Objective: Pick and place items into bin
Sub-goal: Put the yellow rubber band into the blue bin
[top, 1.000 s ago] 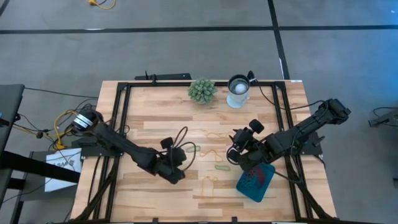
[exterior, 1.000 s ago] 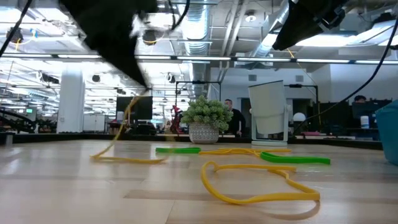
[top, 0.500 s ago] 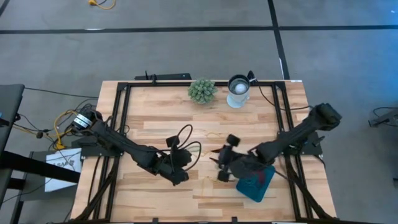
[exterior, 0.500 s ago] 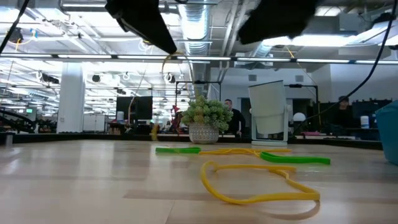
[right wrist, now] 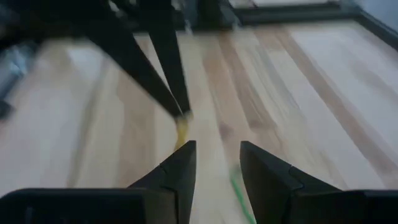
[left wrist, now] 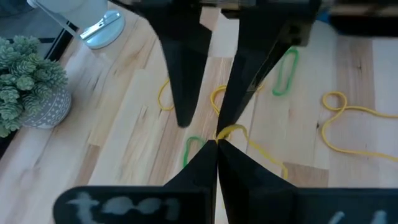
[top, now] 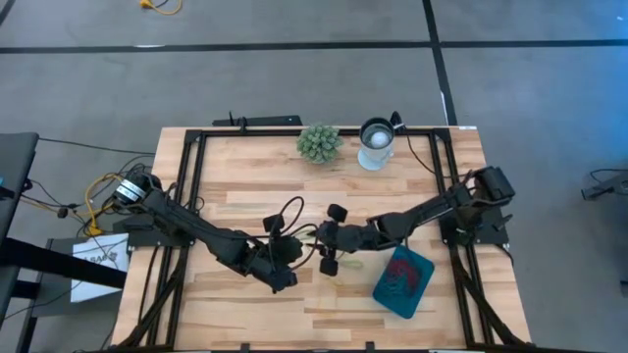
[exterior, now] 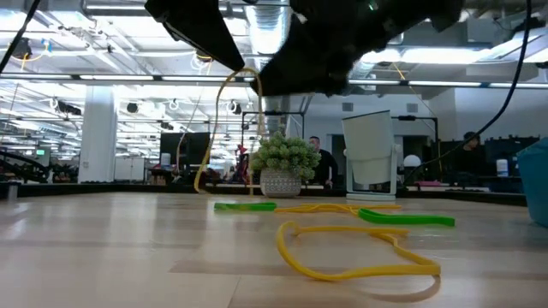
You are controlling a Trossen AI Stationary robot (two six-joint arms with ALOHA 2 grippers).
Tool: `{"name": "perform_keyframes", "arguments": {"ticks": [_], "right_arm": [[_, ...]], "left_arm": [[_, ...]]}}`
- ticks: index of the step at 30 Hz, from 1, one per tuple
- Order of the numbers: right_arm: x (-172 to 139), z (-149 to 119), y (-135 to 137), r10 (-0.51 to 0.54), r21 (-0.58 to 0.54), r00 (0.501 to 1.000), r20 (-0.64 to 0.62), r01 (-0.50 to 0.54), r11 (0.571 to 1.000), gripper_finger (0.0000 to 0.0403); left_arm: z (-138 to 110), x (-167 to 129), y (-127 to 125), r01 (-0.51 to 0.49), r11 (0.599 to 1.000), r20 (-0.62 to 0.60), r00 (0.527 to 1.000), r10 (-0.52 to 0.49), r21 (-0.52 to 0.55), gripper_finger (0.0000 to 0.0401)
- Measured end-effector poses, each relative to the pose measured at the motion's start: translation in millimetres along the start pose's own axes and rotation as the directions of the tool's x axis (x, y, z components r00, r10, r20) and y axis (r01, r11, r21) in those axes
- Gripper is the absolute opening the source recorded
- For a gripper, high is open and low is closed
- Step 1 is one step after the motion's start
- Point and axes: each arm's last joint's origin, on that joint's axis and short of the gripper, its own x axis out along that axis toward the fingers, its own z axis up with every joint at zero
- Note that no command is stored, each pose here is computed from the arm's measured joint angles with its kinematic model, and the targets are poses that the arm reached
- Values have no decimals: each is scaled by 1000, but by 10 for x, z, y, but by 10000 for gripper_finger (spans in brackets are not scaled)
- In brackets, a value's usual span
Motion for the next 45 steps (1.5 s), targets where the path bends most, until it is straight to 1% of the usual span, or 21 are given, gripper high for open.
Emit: {"name": "perform_keyframes", "arguments": {"ticks": [2,5,8,11,15,18,19,21,27,30,34,41,43,45], "right_arm": [[-4,42,2,22,7,1000,16,-23,1000,118],[-46,45,-12,20,-10,1000,-5,-20,1000,118],[-132,39,-51,-15,-31,998,-64,13,999,118],[-220,44,-67,-23,-33,994,-105,20,999,118],[-282,127,-20,5,-21,999,-47,-6,1000,118],[-235,140,31,76,-17,997,-10,-76,997,118],[-202,118,46,111,-17,994,-17,-111,994,118],[-114,59,56,132,-16,991,-29,-132,991,118],[14,21,-23,93,-8,996,-14,-93,996,118],[30,57,-79,83,4,996,10,-83,997,118],[42,48,-127,74,6,997,-7,-74,997,118],[40,55,-117,80,0,997,0,-80,997,116],[41,54,-115,101,1,995,-3,-101,995,109],[44,55,-123,116,2,993,-6,-116,993,94]], "left_arm": [[-2,-1,0,-1,1000,-1,1000,1,2,0],[-1,-2,1,0,1000,-1,1000,0,2,0],[-5,-2,2,1,1000,-5,1000,-1,1,0],[-19,-3,7,0,1000,-20,1000,0,-2,0],[-14,-4,5,2,1000,-16,1000,-2,-8,0],[-9,0,12,-1,1000,-14,1000,0,-12,0],[-8,-1,12,-1,1000,-13,1000,1,-14,0],[-6,-1,14,-5,1000,-12,1000,4,-15,0],[-6,-1,14,-4,1000,-12,1000,4,-17,0],[-6,-1,14,-3,1000,-12,1000,3,-17,0],[-7,-1,14,-3,1000,-12,1000,2,-17,0],[-3,6,24,-5,1000,-13,1000,5,-18,0],[2,14,34,-8,1000,-14,1000,8,-21,0],[4,20,41,-8,1000,-16,1000,7,-22,0]]}}
